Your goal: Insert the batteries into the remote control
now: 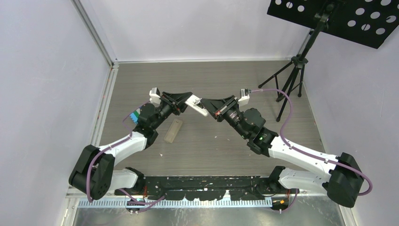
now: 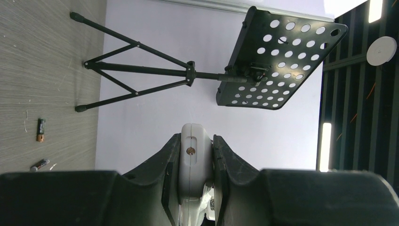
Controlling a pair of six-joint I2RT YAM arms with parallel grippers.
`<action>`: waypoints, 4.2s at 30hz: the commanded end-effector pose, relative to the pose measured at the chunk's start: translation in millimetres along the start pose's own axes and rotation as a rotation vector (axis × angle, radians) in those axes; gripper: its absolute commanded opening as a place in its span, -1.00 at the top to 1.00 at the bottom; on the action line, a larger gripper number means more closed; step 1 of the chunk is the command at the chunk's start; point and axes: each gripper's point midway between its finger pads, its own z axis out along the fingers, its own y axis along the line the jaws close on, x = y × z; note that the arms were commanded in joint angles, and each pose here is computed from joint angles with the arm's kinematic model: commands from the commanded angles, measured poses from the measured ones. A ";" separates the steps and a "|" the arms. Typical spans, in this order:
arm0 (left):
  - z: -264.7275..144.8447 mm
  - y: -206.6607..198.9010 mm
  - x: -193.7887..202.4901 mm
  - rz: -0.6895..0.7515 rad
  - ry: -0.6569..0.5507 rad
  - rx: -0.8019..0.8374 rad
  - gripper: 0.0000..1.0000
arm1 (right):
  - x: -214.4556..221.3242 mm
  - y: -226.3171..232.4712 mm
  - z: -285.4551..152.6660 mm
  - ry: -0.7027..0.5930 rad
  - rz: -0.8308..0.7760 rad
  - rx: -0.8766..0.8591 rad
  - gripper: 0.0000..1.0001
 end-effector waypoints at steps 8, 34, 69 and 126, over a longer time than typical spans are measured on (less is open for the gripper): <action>-2.9 -29.5 8.0 -0.015 0.031 0.101 1.00 | -7.4 -4.0 2.0 -0.048 -0.019 -0.003 0.99; -3.8 -26.4 6.4 -0.068 0.025 0.090 1.00 | -27.3 -17.6 -5.7 -0.168 -0.039 -0.034 0.99; -1.7 -13.1 6.9 -0.030 0.037 0.067 1.00 | -15.4 25.1 14.6 -0.089 0.126 -0.187 0.99; 5.0 -7.1 6.1 0.089 0.038 0.059 1.00 | -18.1 -22.8 -43.4 -0.021 -0.126 0.160 0.17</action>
